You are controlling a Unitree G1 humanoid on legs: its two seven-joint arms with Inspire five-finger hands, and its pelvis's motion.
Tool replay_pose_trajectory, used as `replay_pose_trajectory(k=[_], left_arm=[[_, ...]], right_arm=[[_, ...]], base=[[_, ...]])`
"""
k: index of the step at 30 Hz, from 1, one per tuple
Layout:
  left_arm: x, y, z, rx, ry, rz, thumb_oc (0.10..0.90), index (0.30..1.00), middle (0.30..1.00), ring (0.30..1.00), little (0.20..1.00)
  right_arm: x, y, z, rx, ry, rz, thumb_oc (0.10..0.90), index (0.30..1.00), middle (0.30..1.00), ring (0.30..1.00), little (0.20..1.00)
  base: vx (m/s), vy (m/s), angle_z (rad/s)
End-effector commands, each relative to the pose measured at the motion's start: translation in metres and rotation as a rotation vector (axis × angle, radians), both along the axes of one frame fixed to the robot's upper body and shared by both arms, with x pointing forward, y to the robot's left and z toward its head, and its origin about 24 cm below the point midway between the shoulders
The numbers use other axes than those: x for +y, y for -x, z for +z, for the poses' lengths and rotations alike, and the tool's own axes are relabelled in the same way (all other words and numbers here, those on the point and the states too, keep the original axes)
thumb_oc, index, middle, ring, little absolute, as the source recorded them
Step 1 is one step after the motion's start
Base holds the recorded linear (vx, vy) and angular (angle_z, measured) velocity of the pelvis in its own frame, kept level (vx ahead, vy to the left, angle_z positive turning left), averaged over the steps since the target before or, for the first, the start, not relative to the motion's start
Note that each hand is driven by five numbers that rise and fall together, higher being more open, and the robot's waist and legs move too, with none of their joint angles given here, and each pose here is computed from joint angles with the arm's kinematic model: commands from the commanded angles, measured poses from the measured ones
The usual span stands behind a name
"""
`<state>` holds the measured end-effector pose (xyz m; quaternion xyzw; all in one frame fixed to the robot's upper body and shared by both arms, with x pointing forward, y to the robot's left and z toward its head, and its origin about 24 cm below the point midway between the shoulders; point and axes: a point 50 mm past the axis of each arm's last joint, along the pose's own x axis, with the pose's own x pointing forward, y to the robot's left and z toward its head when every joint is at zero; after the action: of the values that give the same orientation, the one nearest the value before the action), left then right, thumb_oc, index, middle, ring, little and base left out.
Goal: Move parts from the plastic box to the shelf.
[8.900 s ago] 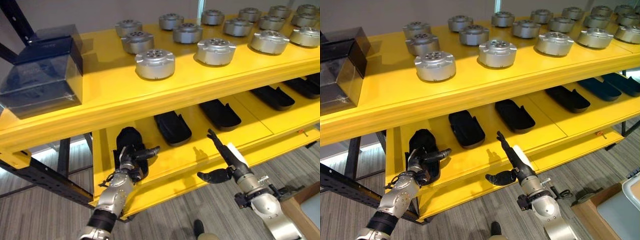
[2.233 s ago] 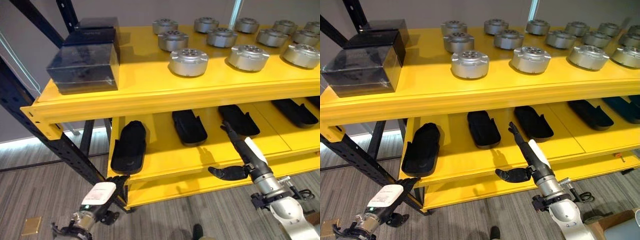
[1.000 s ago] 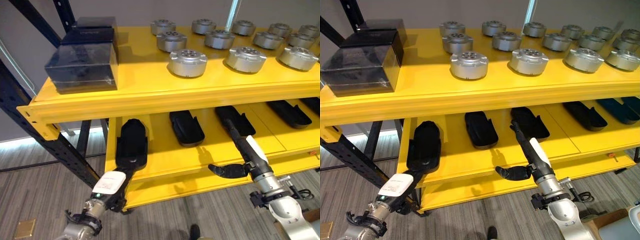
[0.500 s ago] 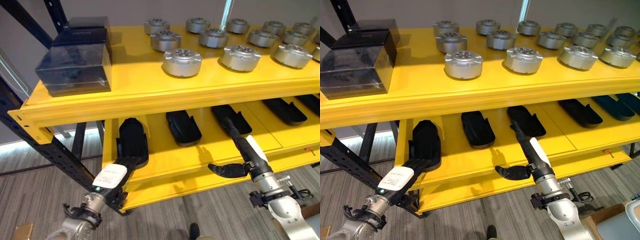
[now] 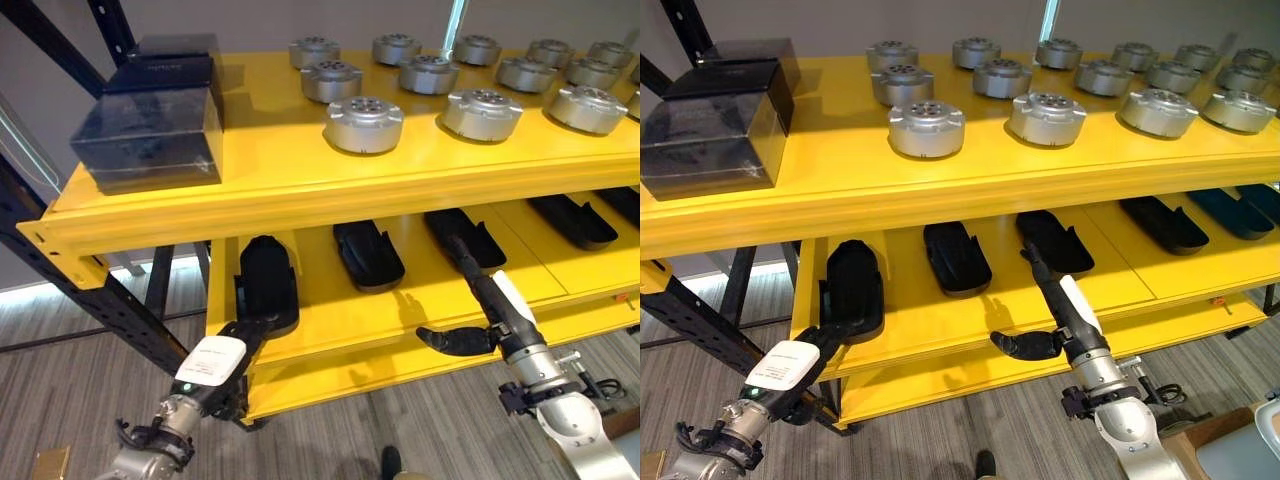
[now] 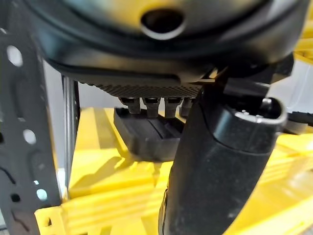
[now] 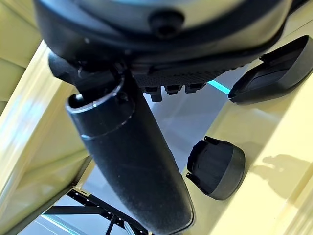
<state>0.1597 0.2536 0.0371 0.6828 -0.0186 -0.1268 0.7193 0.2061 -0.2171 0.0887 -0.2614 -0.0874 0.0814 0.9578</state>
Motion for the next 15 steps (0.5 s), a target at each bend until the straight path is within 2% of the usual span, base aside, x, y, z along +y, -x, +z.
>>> replay_pose_trajectory(k=[1,7,15], left_arm=[[0.002,-0.027,0.065,-0.368,0.058,-0.042,0.900,1.000,1.000,1.000,1.000],[-0.007,-0.024,0.088,-0.479,0.103,-0.098,0.900,1.000,1.000,1.000,1.000],[-0.017,-0.022,0.083,-0.420,0.146,-0.147,0.900,1.000,1.000,1.000,1.000]], right_arm=[[0.007,-0.008,0.061,-0.331,-0.021,0.037,0.900,1.000,1.000,1.000,1.000],[0.009,-0.007,0.062,-0.332,-0.017,0.059,0.900,1.000,1.000,1.000,1.000],[0.009,-0.007,0.063,-0.337,-0.014,0.058,0.900,1.000,1.000,1.000,1.000]], base=[[0.00,0.000,0.00],[0.00,-0.002,0.03],[0.00,-0.001,0.00]])
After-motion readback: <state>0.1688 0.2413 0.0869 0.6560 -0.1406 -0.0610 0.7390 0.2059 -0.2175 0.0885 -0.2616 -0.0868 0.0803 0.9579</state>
